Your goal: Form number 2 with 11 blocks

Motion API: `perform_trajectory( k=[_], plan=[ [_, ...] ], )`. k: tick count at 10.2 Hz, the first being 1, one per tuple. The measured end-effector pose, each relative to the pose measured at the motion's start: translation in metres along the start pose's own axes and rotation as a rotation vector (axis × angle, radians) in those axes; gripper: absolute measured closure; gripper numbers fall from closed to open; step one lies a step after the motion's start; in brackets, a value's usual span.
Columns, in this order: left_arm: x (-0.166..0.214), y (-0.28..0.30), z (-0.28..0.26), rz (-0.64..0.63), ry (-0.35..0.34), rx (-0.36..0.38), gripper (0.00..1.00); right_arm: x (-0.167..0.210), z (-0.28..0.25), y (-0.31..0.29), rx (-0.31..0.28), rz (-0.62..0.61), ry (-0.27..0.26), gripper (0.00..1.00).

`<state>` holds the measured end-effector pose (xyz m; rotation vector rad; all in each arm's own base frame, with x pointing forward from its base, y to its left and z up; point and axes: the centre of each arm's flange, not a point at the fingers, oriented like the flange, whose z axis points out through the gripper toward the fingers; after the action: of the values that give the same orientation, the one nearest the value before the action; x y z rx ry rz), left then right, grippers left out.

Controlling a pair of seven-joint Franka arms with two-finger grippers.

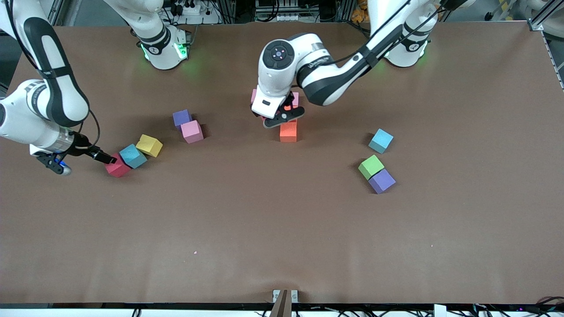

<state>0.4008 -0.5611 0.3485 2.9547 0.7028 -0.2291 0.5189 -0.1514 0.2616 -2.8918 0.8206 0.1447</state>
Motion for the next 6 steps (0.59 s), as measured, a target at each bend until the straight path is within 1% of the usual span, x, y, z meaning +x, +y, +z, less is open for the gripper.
perform_trajectory(
  k=[2, 3, 5, 6],
  plan=[
    [-0.013, 0.007, 0.018, -0.134, 0.021, -0.011, 0.43, 0.004, -0.005, 0.002, 0.004, 0.008, 0.011, 0.00],
    [-0.016, 0.009, 0.025, -0.201, 0.029, -0.013, 0.43, 0.004, -0.005, 0.001, 0.009, 0.032, 0.011, 0.00],
    [-0.016, 0.015, 0.033, -0.368, 0.028, -0.022, 0.43, 0.004, -0.002, -0.001, 0.010, 0.142, 0.003, 0.00],
    [-0.014, 0.019, 0.035, -0.446, 0.021, -0.025, 0.43, 0.004, 0.002, -0.004, 0.010, 0.165, 0.006, 0.00]
  ],
)
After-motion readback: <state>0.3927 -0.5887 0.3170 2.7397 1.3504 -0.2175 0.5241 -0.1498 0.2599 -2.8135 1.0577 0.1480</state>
